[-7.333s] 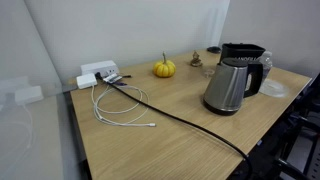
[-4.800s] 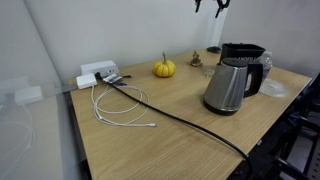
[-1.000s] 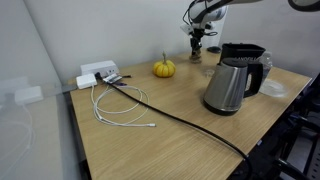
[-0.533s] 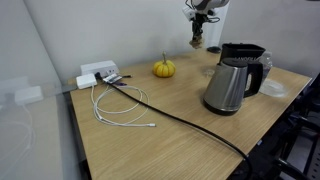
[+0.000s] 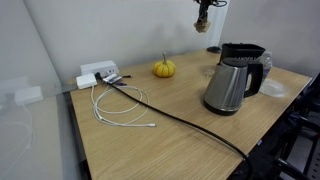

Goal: Put the brown paper in the black bin

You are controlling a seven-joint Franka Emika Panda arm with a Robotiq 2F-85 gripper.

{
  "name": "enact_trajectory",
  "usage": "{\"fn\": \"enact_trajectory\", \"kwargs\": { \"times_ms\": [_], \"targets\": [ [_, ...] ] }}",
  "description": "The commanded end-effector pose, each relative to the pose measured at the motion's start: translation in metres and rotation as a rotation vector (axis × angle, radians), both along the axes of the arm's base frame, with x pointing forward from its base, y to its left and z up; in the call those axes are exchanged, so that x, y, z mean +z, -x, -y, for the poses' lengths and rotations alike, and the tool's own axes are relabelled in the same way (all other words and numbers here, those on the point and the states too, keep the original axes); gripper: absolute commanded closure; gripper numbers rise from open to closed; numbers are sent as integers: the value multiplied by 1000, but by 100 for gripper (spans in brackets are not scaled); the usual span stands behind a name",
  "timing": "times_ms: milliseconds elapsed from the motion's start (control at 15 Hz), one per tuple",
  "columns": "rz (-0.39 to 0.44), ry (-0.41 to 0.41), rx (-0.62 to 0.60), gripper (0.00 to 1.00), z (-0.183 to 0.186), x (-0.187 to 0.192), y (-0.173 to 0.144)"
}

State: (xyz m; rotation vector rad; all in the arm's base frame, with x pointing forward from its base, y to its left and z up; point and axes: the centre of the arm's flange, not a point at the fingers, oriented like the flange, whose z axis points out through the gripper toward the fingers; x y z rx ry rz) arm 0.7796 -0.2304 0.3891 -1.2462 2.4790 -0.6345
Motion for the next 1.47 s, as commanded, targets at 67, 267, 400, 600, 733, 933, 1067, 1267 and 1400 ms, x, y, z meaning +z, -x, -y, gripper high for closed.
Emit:
{"fn": "enact_trajectory", "kwargs": {
  "times_ms": [67, 267, 400, 600, 733, 933, 1067, 1267, 1400],
  "targets": [
    [-18, 21, 20, 100, -23, 19, 84],
    [-60, 68, 37, 100, -26, 36, 106],
    [-110, 93, 42, 100, -25, 39, 125],
    [-162, 97, 65, 100, -25, 35, 160],
    [-197, 85, 93, 100, -27, 27, 186],
    [-241, 57, 112, 100, -30, 12, 222],
    [-260, 37, 139, 100, -36, 1, 246],
    [-254, 9, 168, 100, -44, -15, 266],
    [-208, -12, 160, 100, -43, -23, 267]
  ]
}}
